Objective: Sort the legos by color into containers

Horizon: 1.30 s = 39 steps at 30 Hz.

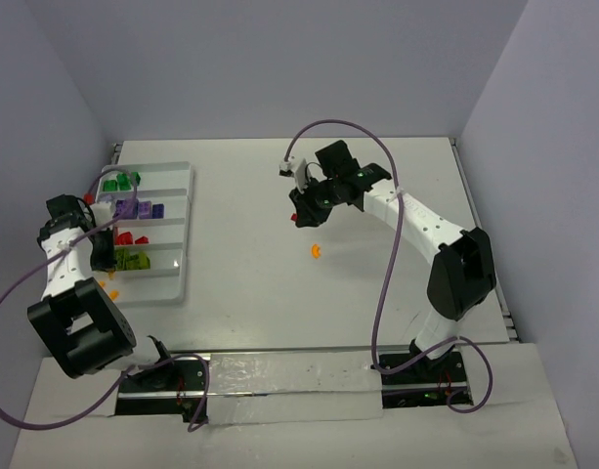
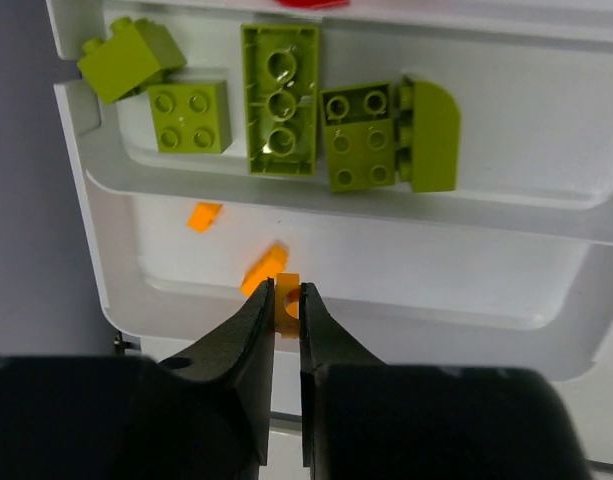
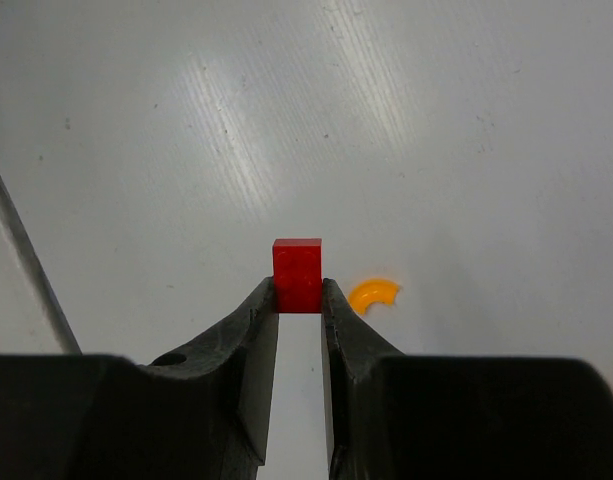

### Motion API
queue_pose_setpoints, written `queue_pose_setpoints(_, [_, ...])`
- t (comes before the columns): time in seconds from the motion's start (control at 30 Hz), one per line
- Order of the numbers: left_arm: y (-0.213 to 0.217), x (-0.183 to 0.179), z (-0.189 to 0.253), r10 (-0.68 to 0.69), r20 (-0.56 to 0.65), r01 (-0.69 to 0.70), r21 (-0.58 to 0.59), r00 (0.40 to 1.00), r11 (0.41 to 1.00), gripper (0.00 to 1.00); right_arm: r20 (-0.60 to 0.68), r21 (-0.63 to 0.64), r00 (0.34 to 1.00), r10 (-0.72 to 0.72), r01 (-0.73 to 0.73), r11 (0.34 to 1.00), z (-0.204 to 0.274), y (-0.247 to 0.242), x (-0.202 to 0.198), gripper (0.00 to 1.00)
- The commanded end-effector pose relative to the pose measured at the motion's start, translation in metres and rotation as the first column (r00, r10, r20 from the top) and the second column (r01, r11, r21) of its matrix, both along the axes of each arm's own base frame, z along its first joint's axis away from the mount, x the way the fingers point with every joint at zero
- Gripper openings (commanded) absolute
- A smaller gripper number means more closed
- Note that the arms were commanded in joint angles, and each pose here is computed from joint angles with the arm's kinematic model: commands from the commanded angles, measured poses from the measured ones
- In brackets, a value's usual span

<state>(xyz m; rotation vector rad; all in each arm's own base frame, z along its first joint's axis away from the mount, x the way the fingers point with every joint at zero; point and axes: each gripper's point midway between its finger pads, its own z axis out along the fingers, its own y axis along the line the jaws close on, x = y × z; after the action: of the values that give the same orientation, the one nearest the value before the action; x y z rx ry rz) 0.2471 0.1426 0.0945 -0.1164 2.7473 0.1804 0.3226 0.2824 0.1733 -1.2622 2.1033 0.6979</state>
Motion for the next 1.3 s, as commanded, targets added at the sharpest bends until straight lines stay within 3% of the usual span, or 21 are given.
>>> queue_pose_setpoints(0.0, [0.023, -0.007, -0.005, 0.009, -0.025, -0.007, 0.096, 1.0, 0.995, 0.0, 0.002, 0.025, 1.0, 0.004, -0.004, 1.0, 0.017, 0.007, 0.002, 0.0])
queue_pose_setpoints(0.17, [0.032, -0.013, -0.017, 0.019, -0.04, -0.014, 0.11, 0.999, 0.994, 0.0, -0.007, 0.018, 1.0, 0.002, -0.002, 1.0, 0.018, 0.008, 0.005, 0.0])
queue_pose_setpoints(0.3, [0.033, -0.013, -0.023, 0.017, -0.045, -0.012, 0.107, 0.999, 0.994, 0.2, -0.012, 0.022, 1.0, 0.009, -0.008, 1.0, 0.018, 0.011, 0.005, 0.0])
queue_pose_setpoints(0.37, [0.034, -0.01, -0.022, 0.012, -0.035, -0.008, 0.109, 0.999, 0.994, 0.37, -0.012, 0.023, 1.0, 0.015, -0.015, 1.0, 0.018, 0.012, 0.003, 0.0])
queue_pose_setpoints(0.53, [0.035, 0.002, -0.011, 0.009, -0.018, -0.008, 0.084, 1.0, 0.996, 0.5, -0.003, 0.031, 1.0, 0.028, -0.027, 0.999, 0.018, 0.012, 0.001, 0.0])
queue_pose_setpoints(0.63, [0.017, 0.019, 0.008, -0.032, 0.045, 0.033, -0.033, 0.998, 0.999, 0.52, 0.016, 0.051, 0.999, 0.045, -0.045, 0.998, 0.02, 0.013, -0.002, 0.0])
queue_pose_setpoints(0.7, [-0.012, 0.038, 0.039, -0.102, 0.16, 0.128, -0.167, 0.982, 0.978, 0.54, 0.028, 0.078, 0.998, 0.061, -0.063, 0.995, 0.023, 0.015, -0.005, 0.0])
queue_pose_setpoints(0.77, [-0.06, 0.054, 0.074, -0.171, 0.329, 0.288, -0.348, 0.929, 0.892, 0.55, 0.045, 0.106, 0.996, 0.071, -0.076, 0.991, 0.028, 0.017, -0.009, 0.0])
queue_pose_setpoints(0.8, [-0.093, 0.054, 0.099, -0.182, 0.415, 0.378, -0.462, 0.892, 0.802, 0.56, 0.067, 0.133, 0.995, 0.074, -0.083, 0.988, 0.029, 0.019, -0.01, 0.0])
queue_pose_setpoints(0.83, [-0.108, 0.056, 0.113, -0.171, 0.465, 0.422, -0.514, 0.869, 0.747, 0.57, 0.073, 0.145, 0.994, 0.079, -0.089, 0.985, 0.031, 0.021, -0.013, 0.0])
queue_pose_setpoints(0.87, [-0.138, 0.056, 0.132, -0.169, 0.538, 0.509, -0.583, 0.826, 0.634, 0.58, 0.089, 0.157, 0.993, 0.081, -0.094, 0.983, 0.037, 0.022, -0.015, 0.0])
queue_pose_setpoints(0.97, [-0.19, 0.053, 0.144, -0.144, 0.541, 0.544, -0.716, 0.828, 0.438, 0.58, 0.107, 0.142, 0.991, 0.084, -0.099, 0.985, 0.039, 0.027, -0.018, 0.0])
queue_pose_setpoints(1.1, [-0.248, 0.055, 0.141, -0.152, 0.505, 0.527, -0.792, 0.849, 0.31, 0.59, 0.129, 0.118, 0.987, 0.097, -0.113, 0.987, 0.04, 0.039, -0.026, 0.0])
queue_pose_setpoints(1.27, [-0.301, 0.043, 0.135, -0.192, 0.47, 0.504, -0.84, 0.861, 0.203, 0.61, 0.122, 0.119, 0.986, 0.115, -0.129, 0.984, 0.043, 0.058, -0.042, 0.0])
